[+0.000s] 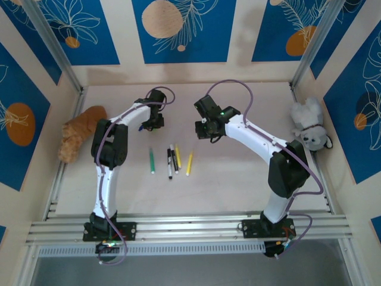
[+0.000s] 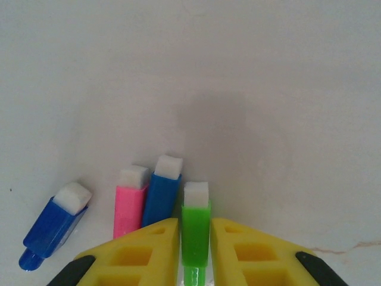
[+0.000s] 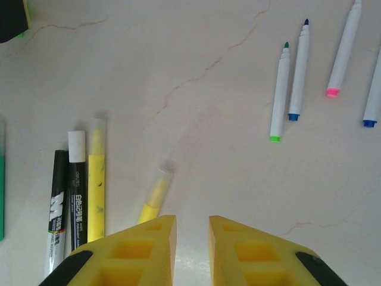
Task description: Open the pen caps
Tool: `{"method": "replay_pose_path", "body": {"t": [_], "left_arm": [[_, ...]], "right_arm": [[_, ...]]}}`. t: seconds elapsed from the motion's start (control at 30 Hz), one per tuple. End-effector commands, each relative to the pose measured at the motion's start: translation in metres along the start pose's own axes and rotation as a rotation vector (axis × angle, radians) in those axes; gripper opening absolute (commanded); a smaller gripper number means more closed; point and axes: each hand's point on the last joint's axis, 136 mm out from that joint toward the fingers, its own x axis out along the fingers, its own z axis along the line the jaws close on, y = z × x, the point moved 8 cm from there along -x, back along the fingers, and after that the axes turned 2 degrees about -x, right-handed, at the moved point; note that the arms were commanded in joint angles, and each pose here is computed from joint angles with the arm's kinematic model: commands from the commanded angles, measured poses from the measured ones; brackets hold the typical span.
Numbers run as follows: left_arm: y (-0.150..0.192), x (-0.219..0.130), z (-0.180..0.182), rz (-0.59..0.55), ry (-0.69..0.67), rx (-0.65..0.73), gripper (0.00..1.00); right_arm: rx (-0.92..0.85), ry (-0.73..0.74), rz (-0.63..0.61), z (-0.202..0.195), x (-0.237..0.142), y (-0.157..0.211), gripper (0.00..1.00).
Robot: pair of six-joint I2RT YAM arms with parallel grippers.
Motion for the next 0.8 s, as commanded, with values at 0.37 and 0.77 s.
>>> {"method": "replay_pose_path", "body": {"t": [0.37,0.77], "left_arm": [[-0.019,-0.128,0.010,-0.252,0.230,-0.076,1.00],[0.052,-0.164,-0.005,-0.099,0.730,-0.106,1.00]], "right_arm": [[0.022,-0.055,0.001,0.005,-0.014,0.023,0.22],[0.017,-0.071,0.077,0.029,0.003,0.077,0.34]]}}
